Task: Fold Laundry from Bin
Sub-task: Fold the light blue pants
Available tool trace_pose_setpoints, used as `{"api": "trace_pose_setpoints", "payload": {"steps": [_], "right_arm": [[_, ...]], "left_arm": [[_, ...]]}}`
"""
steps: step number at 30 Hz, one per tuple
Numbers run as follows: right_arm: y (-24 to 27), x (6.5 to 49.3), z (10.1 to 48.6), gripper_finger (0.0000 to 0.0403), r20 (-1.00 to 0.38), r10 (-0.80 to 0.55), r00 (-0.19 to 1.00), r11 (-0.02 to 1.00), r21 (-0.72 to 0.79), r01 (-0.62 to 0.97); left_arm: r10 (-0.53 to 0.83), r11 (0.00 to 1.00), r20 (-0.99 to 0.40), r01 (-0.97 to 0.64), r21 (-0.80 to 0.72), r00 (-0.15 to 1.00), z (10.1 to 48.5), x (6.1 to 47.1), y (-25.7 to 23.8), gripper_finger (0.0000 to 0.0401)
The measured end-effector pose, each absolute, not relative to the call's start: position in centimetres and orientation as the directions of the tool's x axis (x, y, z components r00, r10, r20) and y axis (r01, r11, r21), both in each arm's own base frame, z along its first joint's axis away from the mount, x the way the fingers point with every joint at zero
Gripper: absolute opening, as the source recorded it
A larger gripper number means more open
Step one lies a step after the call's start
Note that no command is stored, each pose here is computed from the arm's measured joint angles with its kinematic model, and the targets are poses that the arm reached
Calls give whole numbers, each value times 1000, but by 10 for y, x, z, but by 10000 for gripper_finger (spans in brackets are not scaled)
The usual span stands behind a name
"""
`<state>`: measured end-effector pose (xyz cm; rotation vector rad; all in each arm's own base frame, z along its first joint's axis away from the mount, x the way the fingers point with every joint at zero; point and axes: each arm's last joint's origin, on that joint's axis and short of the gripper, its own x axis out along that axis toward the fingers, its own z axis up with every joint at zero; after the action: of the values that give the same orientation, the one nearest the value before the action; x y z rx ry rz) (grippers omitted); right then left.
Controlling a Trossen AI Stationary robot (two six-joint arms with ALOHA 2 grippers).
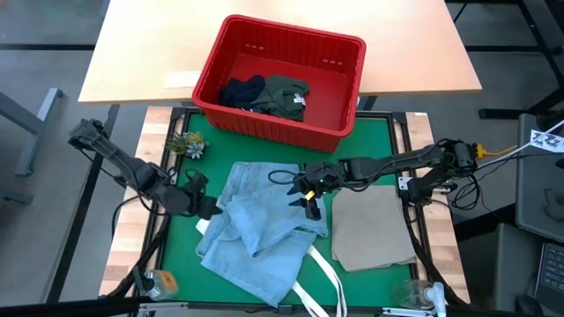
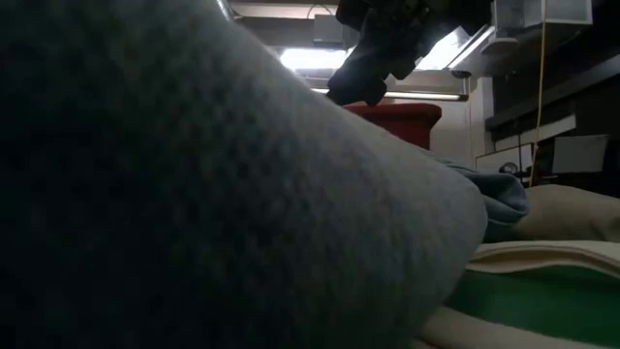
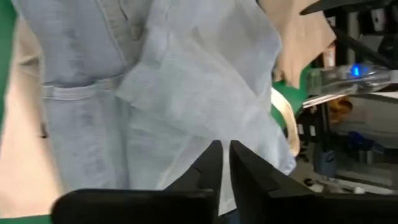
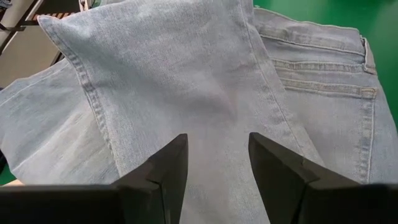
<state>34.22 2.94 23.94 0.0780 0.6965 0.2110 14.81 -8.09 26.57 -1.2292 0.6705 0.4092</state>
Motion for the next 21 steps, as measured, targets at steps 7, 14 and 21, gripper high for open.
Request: {"api": "trace_pose_setpoints", "payload": {"steps": [7, 14, 21], "right_arm": [[29, 342, 239, 172, -629, 218, 746, 976, 141, -166], [29, 342, 239, 172, -628, 219, 747, 976, 142, -167], [30, 343, 241, 172, -613, 220, 759, 976, 140, -170]], "left_arm": [[-51, 158, -692, -678, -717, 720, 260, 153, -84, 110], [-63, 50, -758, -757, -652, 649, 243, 167, -95, 188], [-22, -21, -774, -774, -633, 633, 231, 179, -101, 221]]}}
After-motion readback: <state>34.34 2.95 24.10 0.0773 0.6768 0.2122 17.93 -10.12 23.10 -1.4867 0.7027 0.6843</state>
